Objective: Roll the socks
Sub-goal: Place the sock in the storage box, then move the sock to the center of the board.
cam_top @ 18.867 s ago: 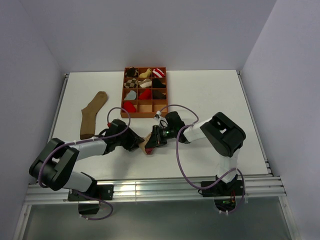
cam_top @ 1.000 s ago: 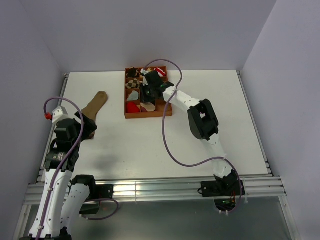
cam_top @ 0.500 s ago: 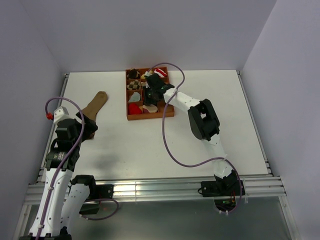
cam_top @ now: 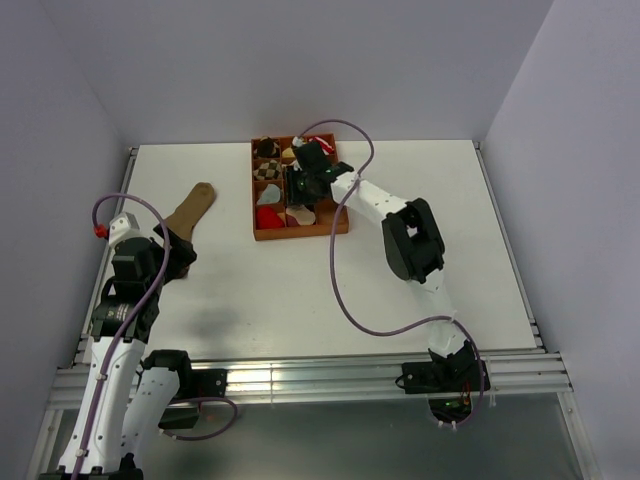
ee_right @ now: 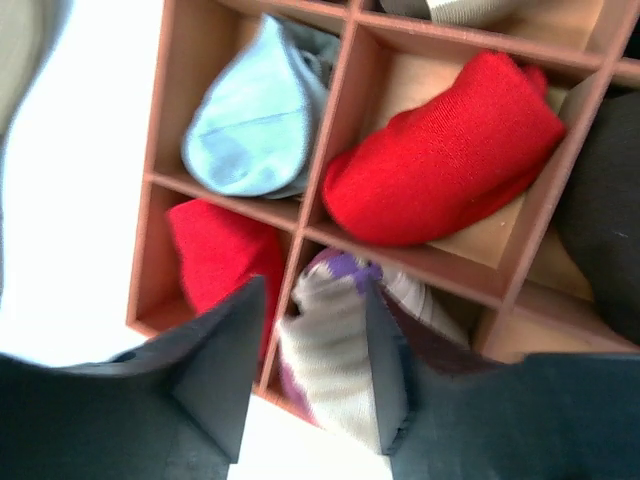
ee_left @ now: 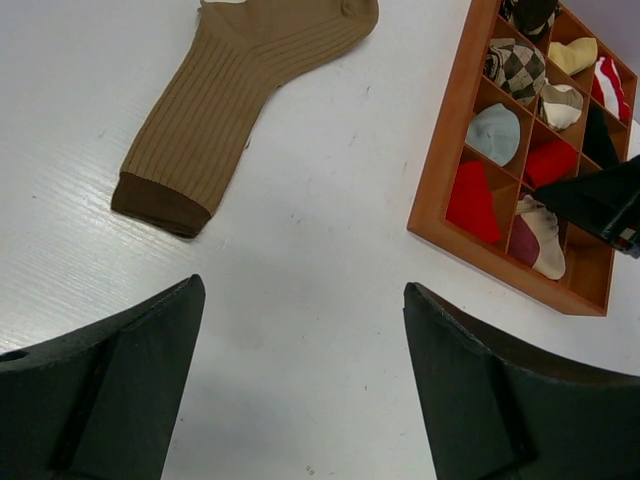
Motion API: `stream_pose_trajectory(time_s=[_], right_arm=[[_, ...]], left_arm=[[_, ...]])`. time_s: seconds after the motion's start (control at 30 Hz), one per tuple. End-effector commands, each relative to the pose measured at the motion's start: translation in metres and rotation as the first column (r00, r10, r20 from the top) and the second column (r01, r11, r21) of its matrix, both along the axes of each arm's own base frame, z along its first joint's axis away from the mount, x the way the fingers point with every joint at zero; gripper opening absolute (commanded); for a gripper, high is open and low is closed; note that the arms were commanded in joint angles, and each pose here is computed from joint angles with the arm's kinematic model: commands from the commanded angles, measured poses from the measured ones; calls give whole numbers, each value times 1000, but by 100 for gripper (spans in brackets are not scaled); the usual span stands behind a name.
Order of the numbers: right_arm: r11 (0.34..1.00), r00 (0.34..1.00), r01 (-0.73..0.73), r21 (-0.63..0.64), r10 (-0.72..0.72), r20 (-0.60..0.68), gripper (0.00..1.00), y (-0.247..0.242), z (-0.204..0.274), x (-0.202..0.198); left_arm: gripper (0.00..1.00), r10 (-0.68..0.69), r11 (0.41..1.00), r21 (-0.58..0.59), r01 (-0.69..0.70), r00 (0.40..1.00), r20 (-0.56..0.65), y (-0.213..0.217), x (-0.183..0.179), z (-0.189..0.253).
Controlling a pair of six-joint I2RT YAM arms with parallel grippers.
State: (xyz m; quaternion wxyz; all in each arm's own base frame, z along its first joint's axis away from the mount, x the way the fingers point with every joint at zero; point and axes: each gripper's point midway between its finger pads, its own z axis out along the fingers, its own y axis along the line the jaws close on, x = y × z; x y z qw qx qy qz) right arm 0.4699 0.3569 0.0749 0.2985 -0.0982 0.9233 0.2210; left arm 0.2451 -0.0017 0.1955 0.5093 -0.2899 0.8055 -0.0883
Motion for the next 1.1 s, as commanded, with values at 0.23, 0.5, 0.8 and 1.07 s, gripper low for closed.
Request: stream_pose_trajectory(time_s=[0.23,0.5,0.8,1.07], right_arm=[[993,957,38,111,-68,280,64,-34,173,-16],[982,897,105,156,-161,413,77,-113,225,-77],[945,866,75,318,-220,449,92,-159,218,-154],[947,923,52,318,-166,346,92,-161,173,-190]], left_arm=[[86,2,1000,-1,-2,1000,25,1,5,6],[87,15,992,-124,-35,987,-162,-14,32,-43],[86,110,982,-112,-153,943,-315,1,98,-87],[85,172,978,-28,-208,872,-459,37,123,-139]])
